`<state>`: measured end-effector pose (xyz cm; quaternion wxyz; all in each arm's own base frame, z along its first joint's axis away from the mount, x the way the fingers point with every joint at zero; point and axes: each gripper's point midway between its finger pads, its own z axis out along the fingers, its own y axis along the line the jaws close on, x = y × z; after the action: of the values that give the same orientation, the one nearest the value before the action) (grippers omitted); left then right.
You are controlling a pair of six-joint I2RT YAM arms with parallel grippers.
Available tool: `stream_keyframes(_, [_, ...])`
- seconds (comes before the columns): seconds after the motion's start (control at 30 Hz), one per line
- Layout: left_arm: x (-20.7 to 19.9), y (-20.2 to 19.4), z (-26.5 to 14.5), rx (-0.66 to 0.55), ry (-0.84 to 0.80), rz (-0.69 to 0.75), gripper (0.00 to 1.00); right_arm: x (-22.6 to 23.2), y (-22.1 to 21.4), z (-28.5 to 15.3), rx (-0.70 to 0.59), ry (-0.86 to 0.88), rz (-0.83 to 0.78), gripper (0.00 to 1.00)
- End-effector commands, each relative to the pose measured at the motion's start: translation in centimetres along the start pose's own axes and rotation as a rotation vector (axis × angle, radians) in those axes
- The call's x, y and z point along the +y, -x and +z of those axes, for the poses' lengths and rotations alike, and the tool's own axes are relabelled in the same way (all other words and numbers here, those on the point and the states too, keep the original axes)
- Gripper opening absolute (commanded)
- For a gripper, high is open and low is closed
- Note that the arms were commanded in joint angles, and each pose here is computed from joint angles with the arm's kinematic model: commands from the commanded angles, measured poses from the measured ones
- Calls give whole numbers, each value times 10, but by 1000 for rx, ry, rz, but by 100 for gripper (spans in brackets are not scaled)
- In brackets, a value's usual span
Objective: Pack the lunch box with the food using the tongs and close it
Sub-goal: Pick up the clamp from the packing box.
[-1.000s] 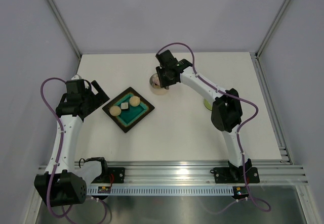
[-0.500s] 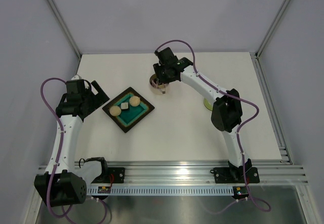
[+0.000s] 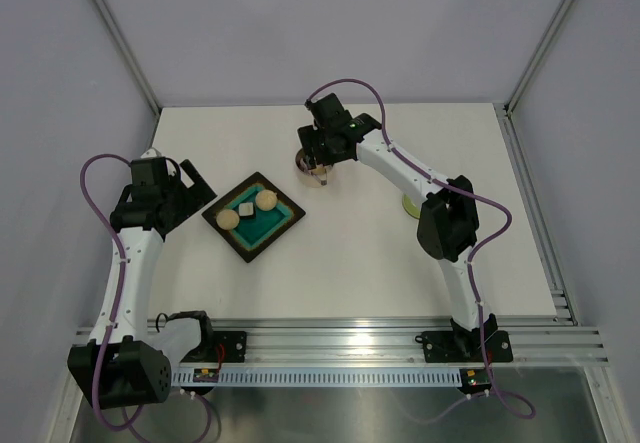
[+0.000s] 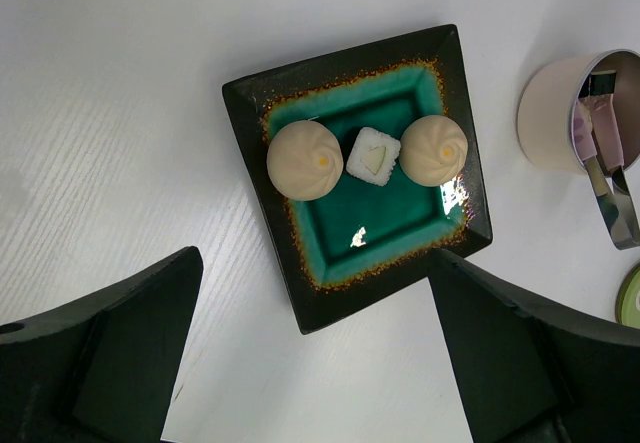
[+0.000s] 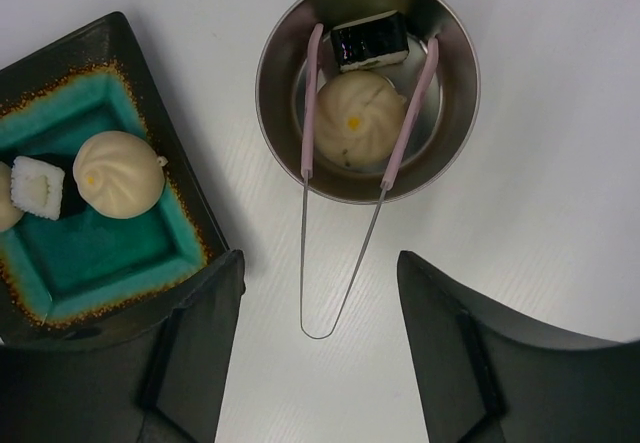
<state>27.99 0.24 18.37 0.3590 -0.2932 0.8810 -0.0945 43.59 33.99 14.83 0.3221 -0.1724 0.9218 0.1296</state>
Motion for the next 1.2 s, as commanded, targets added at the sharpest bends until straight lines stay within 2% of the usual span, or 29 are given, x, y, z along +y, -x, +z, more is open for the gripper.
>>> stream_keyframes(0.0, [-6,9,-5,-36,-33,8,99,8,13,-24,-36,39,7,72])
stream_keyframes(0.43, [-5,6,-4,-29,-37,12,99,8,-22,-7,37,34,29,70])
stream_keyframes(0.73, [-4,4,-3,-25,-35,10,99,16,-25,-2,45,56,27,56])
stream_keyframes(0.93, [-4,4,-2,-24,-33,11,99,18,-22,2,39,62,32,51])
stream_keyframes(1.17, [-4,4,-2,-23,-34,11,99,19,-22,11,52,57,31,55])
